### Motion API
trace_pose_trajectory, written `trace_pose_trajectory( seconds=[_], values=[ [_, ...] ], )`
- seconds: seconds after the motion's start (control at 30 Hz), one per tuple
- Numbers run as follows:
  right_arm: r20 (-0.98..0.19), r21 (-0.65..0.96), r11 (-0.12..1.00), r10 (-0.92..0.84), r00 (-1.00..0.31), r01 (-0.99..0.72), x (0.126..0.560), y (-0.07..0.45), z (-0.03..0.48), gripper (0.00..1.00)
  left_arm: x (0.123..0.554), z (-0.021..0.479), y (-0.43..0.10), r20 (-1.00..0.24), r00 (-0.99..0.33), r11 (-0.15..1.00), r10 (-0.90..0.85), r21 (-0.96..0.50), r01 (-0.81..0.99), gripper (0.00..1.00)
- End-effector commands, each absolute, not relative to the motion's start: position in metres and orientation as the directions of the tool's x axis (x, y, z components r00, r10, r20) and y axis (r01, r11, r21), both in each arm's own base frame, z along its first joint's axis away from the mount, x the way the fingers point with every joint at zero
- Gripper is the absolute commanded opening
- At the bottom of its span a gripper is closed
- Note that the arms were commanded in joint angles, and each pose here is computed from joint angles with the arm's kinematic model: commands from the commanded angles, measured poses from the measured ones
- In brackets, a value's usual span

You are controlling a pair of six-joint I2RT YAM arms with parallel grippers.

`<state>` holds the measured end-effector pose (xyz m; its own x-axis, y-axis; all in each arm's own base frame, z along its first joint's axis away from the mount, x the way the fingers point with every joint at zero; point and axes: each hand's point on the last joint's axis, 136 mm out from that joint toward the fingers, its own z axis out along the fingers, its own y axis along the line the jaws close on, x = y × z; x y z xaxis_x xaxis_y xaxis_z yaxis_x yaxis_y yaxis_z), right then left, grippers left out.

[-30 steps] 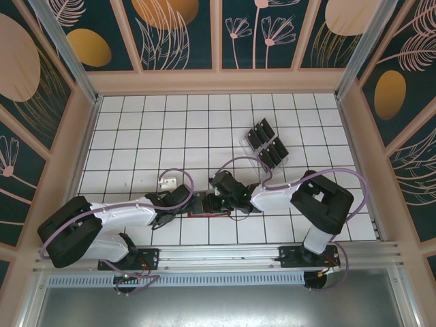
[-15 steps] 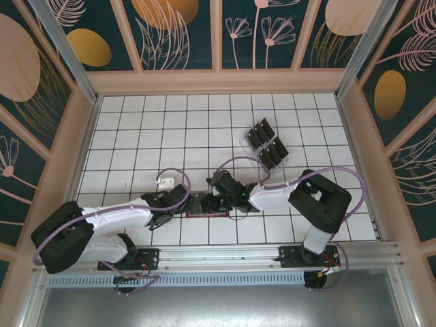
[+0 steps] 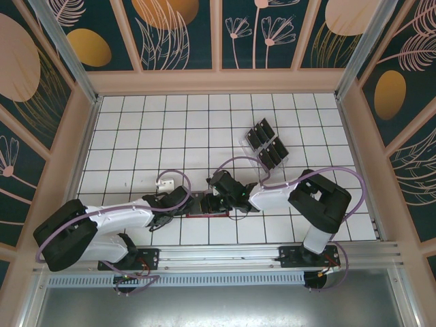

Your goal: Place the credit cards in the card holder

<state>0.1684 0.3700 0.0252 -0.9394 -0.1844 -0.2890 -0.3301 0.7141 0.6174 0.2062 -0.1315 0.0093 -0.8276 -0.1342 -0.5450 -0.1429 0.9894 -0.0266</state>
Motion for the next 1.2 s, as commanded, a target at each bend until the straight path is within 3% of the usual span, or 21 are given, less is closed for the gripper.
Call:
trace_pose_trajectory(
  seconds=[0.0,0.47,0.83,1.17],
  values=[
    [-0.271,0.608,0.714,-0.226,-0.936,-0.348,0.16,0.373,0.017,0.2,0.193,-0.008,-0.123,-0.501,-0.857,0.989,-0.125,0.006,-0.148,0.98],
    [-0.254,0.618,0.691,-0.276,-0.927,-0.375,0.153,0.379,0.017,0.2,0.192,-0.009,-0.133,-0.498,-0.857,0.99,-0.133,-0.028,-0.138,0.99],
    [-0.37,0.606,0.67,-0.239,-0.898,-0.429,0.174,0.379,0.073,0.39,0.212,0.042,-0.134,-0.597,-0.785,0.985,-0.164,-0.054,-0.164,0.98],
    [-0.442,0.553,0.75,-0.104,-0.891,-0.362,0.205,0.321,0.09,0.4,0.227,0.077,-0.165,-0.632,-0.76,0.985,-0.152,-0.157,-0.067,0.99]
  ],
)
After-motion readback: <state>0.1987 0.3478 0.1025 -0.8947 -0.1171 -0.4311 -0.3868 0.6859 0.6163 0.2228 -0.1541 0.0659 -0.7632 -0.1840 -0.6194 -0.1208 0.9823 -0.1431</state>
